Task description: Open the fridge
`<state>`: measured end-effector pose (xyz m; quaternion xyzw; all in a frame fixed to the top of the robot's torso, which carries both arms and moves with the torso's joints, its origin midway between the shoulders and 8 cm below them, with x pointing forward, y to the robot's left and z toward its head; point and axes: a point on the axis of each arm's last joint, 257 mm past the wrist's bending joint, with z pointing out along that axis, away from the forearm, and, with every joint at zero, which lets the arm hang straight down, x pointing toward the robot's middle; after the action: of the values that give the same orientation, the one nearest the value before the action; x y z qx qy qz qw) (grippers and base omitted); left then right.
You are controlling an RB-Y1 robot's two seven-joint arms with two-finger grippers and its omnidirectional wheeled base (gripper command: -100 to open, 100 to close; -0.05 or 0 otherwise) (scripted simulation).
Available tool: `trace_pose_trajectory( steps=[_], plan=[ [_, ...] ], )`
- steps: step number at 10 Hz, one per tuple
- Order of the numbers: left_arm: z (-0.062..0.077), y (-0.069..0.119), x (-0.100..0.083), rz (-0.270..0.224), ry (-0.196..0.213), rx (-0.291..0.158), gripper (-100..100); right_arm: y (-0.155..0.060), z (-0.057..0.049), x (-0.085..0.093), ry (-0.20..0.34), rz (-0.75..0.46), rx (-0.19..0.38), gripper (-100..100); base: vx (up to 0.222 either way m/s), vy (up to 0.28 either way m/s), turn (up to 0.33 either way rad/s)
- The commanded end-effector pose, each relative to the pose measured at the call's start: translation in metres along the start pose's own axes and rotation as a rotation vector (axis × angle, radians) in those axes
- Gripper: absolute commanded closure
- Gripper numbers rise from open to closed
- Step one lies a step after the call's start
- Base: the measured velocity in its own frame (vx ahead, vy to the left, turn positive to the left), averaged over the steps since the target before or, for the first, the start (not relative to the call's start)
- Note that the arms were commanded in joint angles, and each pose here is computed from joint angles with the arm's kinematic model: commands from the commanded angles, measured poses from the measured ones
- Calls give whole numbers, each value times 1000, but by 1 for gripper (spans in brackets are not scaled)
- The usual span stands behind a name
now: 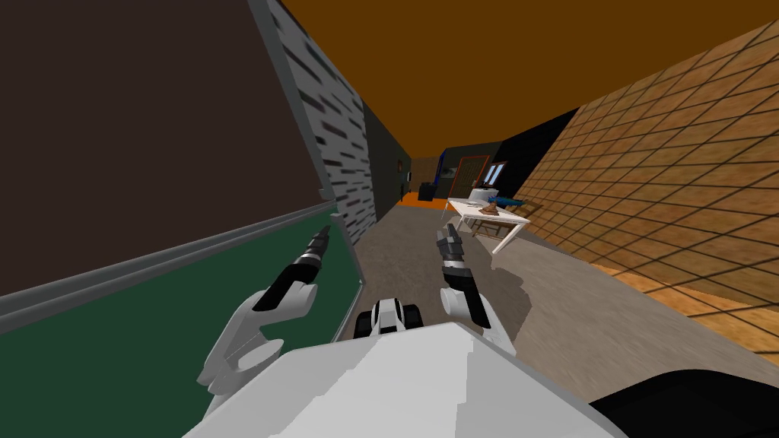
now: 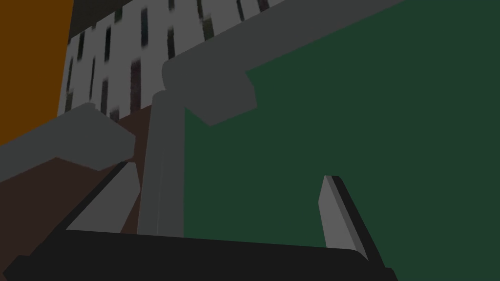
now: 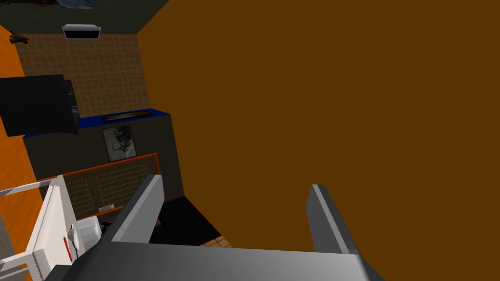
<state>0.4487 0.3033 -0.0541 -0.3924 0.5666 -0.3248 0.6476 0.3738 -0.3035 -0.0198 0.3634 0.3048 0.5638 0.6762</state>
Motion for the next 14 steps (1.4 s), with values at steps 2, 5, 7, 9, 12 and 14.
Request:
trace_pose_trajectory(
  steps=[2,5,7,9,12,14],
  plan=[
    [2,15,1,25,9,-77,-100,0,0,0,0,0,0,0,59,-12,-16],
    [4,23,-1,58,11,-128,-100,0,0,0,0,0,0,0,68,-20,-16],
    [3,27,-3,72,12,-160,-100,0,0,0,0,0,0,0,62,-11,-15],
    [2,31,-5,86,12,-189,-100,0,0,0,0,0,0,0,60,-16,-13],
    [0,30,-10,110,8,-217,-100,0,0,0,0,0,0,0,61,-12,-16],
    [-2,31,-13,121,6,-238,-100,0,0,0,0,0,0,0,42,-13,0]
  ],
)
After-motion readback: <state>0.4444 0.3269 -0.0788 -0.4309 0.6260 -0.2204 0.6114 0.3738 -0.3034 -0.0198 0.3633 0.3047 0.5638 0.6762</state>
